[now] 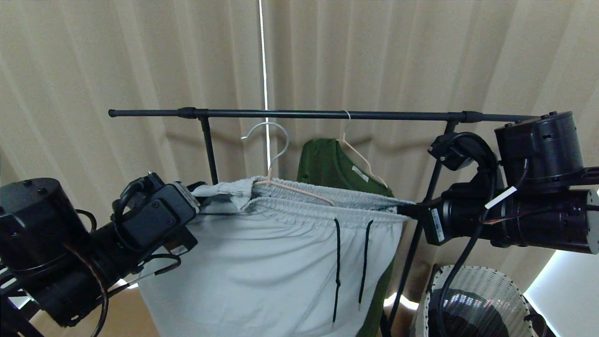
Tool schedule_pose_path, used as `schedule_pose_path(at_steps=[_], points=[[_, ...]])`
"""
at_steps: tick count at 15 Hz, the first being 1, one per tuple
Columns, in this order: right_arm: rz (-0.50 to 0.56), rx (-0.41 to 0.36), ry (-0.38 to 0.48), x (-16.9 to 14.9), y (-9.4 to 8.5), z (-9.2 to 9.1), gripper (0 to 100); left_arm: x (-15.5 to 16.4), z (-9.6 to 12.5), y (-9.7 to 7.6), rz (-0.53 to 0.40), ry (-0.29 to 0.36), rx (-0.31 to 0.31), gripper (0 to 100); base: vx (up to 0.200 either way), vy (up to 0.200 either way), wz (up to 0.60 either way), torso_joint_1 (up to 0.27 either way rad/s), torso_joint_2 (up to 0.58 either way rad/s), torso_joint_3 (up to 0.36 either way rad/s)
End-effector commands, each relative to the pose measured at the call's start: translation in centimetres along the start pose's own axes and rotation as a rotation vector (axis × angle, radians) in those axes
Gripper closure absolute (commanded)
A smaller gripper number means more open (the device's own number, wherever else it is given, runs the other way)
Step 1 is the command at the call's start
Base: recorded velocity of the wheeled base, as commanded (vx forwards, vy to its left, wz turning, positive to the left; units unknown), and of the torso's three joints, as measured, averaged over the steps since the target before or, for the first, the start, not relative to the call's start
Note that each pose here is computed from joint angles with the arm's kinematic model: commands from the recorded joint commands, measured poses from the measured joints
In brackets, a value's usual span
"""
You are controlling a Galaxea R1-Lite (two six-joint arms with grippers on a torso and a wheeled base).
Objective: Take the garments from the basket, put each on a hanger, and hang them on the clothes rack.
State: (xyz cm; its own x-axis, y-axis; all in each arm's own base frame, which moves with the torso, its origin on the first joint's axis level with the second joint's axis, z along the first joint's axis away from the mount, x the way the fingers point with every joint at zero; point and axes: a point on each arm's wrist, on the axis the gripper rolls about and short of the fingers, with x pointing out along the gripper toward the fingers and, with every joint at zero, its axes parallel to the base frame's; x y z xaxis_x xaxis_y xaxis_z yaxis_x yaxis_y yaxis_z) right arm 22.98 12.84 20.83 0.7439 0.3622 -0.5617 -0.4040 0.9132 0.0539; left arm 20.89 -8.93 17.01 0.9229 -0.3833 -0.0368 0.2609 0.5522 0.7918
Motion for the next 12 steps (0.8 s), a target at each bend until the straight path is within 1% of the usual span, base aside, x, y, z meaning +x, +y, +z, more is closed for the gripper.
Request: schedule_pose_path(at_steps=[1, 2, 4, 5, 6, 7, 8, 9, 11, 12], points=[[-0.003, 0.0, -0.007, -0.4, 0.0, 0.1, 100, -0.2, -0.5, 0.1, -0.003, 0.011, 0.007, 100, 0.0, 0.0, 0.0, 0.0, 0.0, 0.0], [-0.001, 0.0, -0.004, -0.5, -0.1, 0.1, 100, -0.2, -0.8, 0.2, -0.005, 0.014, 0.02, 100, 0.0, 0.0, 0.0, 0.0, 0.0, 0.0], [0.01, -0.003, 0.0, -0.4, 0.2, -0.3, 100, 0.3, -0.4, 0.4, 0.008, 0.003, -0.001, 100, 0.0, 0.0, 0.0, 0.0, 0.0, 0.0], [0.048, -0.028, 0.007, -0.5, 1.3, -0.6, 100, 0.8, 0.1, 0.4, 0.013, -0.006, -0.062, 100, 0.0, 0.0, 0.0, 0.0, 0.0, 0.0], [0.079, -0.048, 0.005, -0.9, 2.3, -0.8, 100, 1.0, 0.6, 0.3, 0.033, 0.003, -0.108, 100, 0.0, 0.0, 0.0, 0.0, 0.0, 0.0], [0.093, -0.06, 0.007, -1.0, 2.7, -1.0, 100, 1.0, 1.2, 0.3, 0.064, 0.018, -0.145, 100, 0.0, 0.0, 0.0, 0.0, 0.0, 0.0], [0.117, -0.076, 0.0, -1.4, 3.4, -1.0, 100, 1.2, 2.4, 0.0, 0.115, 0.037, -0.245, 100, 0.0, 0.0, 0.0, 0.0, 0.0, 0.0], [0.128, -0.082, -0.012, -1.8, 3.7, -0.9, 100, 1.3, 3.0, -0.2, 0.135, 0.04, -0.292, 100, 0.0, 0.0, 0.0, 0.0, 0.0, 0.0], [0.133, -0.083, -0.029, -2.5, 3.6, -0.8, 100, 1.2, 3.0, -0.4, 0.137, 0.052, -0.3, 100, 0.0, 0.0, 0.0, 0.0, 0.0, 0.0], [0.131, -0.083, -0.027, -2.6, 3.6, -1.0, 0, 1.2, 3.0, -0.4, 0.137, 0.052, -0.301, 100, 0.0, 0.0, 0.0, 0.0, 0.0, 0.0]])
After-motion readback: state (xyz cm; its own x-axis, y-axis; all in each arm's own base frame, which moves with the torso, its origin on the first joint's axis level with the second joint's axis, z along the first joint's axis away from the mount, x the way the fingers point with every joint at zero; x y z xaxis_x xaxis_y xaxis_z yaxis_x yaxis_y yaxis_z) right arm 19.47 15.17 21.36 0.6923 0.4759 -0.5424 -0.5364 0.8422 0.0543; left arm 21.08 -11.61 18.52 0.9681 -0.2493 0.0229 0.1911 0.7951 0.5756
